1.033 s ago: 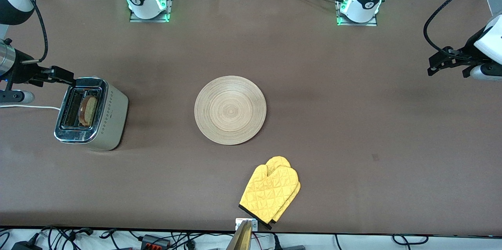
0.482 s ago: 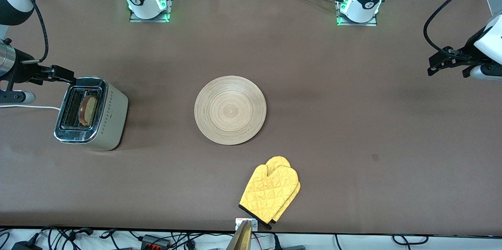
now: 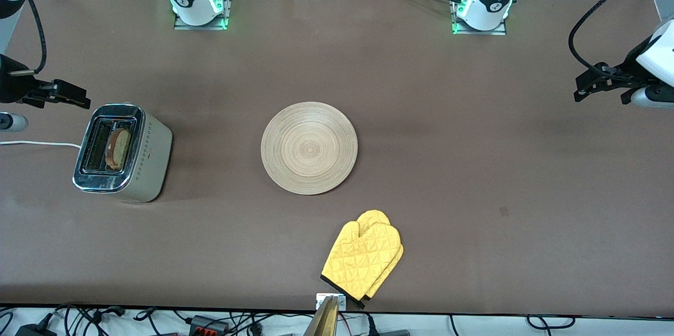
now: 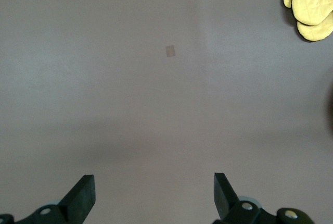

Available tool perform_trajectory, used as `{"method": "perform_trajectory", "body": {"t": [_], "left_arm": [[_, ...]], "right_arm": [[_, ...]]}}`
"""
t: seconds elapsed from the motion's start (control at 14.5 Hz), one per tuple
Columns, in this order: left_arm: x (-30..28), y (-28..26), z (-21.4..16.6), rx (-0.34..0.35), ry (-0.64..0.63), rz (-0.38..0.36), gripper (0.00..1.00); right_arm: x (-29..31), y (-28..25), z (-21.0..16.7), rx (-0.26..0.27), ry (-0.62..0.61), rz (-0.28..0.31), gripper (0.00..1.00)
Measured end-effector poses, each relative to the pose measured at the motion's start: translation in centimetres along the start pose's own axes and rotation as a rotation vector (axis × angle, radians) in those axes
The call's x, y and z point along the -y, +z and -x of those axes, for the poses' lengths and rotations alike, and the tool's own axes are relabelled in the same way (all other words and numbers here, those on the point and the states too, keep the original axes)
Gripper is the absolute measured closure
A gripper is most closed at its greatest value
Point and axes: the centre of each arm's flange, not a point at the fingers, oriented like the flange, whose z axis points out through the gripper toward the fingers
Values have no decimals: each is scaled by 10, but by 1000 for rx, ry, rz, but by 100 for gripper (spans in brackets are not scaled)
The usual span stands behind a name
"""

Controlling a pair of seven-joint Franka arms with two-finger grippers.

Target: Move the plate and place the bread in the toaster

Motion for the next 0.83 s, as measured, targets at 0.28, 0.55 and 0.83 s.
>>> {"method": "perform_trajectory", "body": {"t": [0.28, 0.55, 0.83], "left_arm": [[0, 0, 0, 0, 0, 0, 0], [0, 0, 0, 0, 0, 0, 0], [0, 0, 0, 0, 0, 0, 0]], "right_arm": [[2, -11, 6, -16, -3, 23, 0], [-1, -15, 9, -20, 4, 22, 0], [3, -15, 9, -19, -4, 22, 0]]}}
